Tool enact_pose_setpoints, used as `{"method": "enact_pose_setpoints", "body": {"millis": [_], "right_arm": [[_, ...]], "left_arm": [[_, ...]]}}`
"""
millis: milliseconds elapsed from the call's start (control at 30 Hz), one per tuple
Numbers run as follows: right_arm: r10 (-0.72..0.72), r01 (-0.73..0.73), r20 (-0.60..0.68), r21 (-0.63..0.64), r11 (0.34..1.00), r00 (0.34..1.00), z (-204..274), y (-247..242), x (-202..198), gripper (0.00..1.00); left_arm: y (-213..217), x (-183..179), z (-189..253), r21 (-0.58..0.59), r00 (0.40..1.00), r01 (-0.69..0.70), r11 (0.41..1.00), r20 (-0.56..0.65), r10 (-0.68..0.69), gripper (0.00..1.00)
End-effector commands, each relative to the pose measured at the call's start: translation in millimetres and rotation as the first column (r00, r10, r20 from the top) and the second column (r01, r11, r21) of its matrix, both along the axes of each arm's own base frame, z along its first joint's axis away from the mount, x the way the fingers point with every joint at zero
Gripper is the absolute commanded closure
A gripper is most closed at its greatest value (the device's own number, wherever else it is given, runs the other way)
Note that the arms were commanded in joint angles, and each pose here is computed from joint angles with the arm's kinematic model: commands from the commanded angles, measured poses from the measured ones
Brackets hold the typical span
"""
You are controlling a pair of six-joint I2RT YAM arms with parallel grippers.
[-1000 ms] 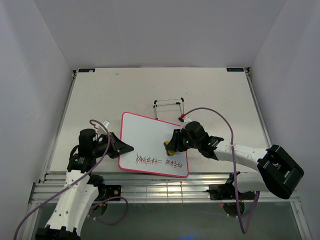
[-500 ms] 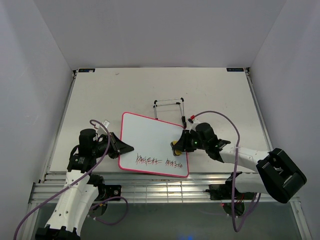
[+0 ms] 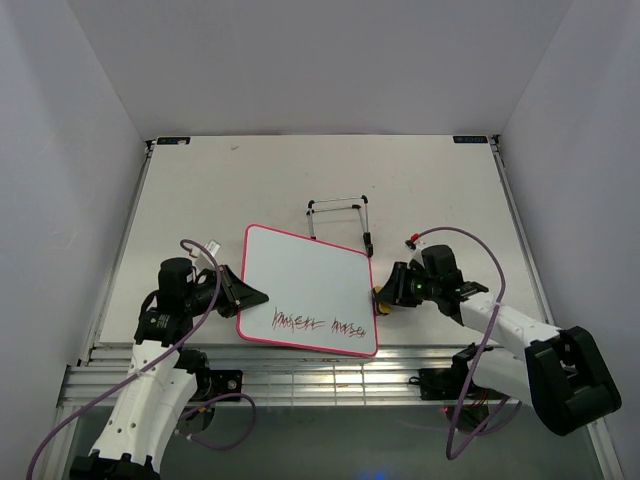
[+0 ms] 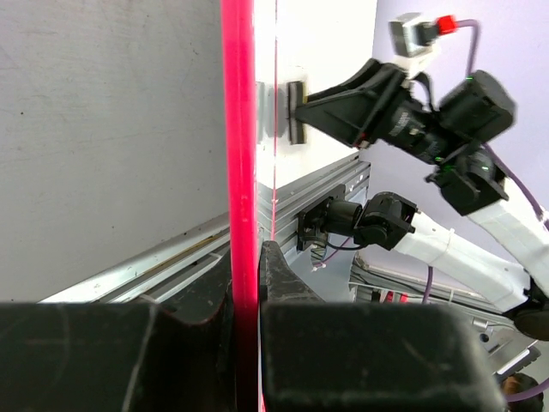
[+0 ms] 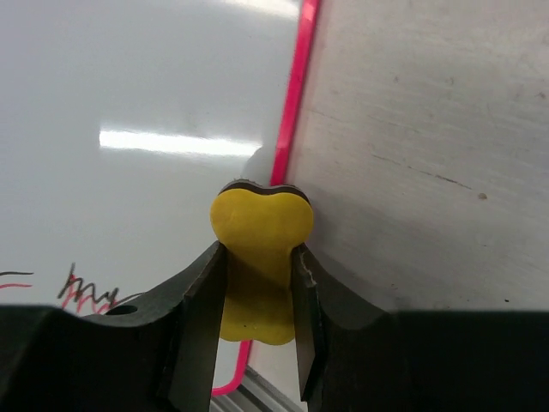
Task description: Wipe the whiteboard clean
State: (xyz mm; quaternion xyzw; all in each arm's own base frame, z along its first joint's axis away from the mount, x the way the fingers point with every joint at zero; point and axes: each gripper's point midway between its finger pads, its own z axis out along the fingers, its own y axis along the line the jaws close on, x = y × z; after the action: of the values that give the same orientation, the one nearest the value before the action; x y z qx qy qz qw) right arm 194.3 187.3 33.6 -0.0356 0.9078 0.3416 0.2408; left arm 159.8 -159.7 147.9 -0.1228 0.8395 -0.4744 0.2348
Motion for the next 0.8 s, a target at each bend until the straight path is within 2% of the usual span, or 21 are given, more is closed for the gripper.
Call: {"method": "enact_pose_setpoints", "body": {"millis": [0,100,233,300,333,400,433,500,533,567,600,667,700,767], "right_arm": [[0.040,-0.040,0.116,0.002,0.999,0.992,48.8,3.8,15.0,0.92],[0.111,-0.137,0.235,0.096,0.986,0.966,90.6,23.9,15.7,0.92],[0.205,-0.247,0.300,0.111,0.963,0.932,110.3,58.1,-8.6,0.92],[0.155,-0.216,0.352,0.141,0.966,0.923,127.1,72.9,-8.4,0.92],[0.193,-0.261,0.357,0.153,0.953,0.914,131.2,89.2,-26.5,0.92],[0.110,-0.194,0.375,0.194,0.962,0.920,146.1,104.5,-26.0,0.92],[0.149,-0.237,0.370,0.204,0.950,0.917,149.0,120.0,-45.6,0.92],[0.080,-0.169,0.370,0.215,0.962,0.926,161.8,138.4,-43.0,0.92],[0.114,-0.193,0.358,0.194,0.962,0.927,161.0,149.7,-57.6,0.92],[0.105,-0.167,0.351,0.150,0.974,0.930,152.5,158.1,-55.2,0.92],[0.103,-0.177,0.373,0.169,0.970,0.922,171.6,171.4,-56.7,0.92],[0.158,-0.211,0.365,0.111,0.971,0.918,161.3,190.8,-65.8,0.92],[0.165,-0.229,0.385,0.128,0.965,0.908,179.0,202.9,-66.5,0.92],[0.227,-0.277,0.390,0.079,0.958,0.893,172.2,218.3,-76.2,0.92]], "left_arm": [[6.8,11.7,9.3,0.060,0.995,-0.031,0.998,0.094,0.025,1.00],[7.7,15.4,12.1,0.056,0.994,-0.049,0.997,0.105,0.043,1.00],[7.2,20.8,17.2,0.036,0.990,-0.067,0.997,0.126,0.062,1.00],[7.6,22.2,17.9,0.032,0.989,-0.076,0.997,0.129,0.071,1.00],[7.1,23.0,18.7,0.028,0.988,-0.076,0.997,0.135,0.072,1.00],[7.2,23.0,15.7,0.027,0.989,-0.077,0.997,0.131,0.073,1.00],[6.5,23.1,15.6,0.025,0.989,-0.073,0.997,0.133,0.069,1.00],[6.8,23.7,11.9,0.025,0.989,-0.077,0.997,0.125,0.073,1.00],[6.3,23.5,10.2,0.022,0.990,-0.075,0.997,0.123,0.072,1.00],[6.4,24.2,10.2,0.019,0.990,-0.079,0.997,0.120,0.076,1.00],[6.0,24.0,9.7,0.017,0.990,-0.078,0.997,0.116,0.076,1.00],[6.1,24.7,11.0,0.015,0.989,-0.079,0.997,0.123,0.076,1.00],[5.6,24.6,11.0,0.015,0.990,-0.075,0.997,0.125,0.073,1.00],[5.6,24.7,12.0,0.014,0.989,-0.074,0.997,0.128,0.071,1.00]]}}
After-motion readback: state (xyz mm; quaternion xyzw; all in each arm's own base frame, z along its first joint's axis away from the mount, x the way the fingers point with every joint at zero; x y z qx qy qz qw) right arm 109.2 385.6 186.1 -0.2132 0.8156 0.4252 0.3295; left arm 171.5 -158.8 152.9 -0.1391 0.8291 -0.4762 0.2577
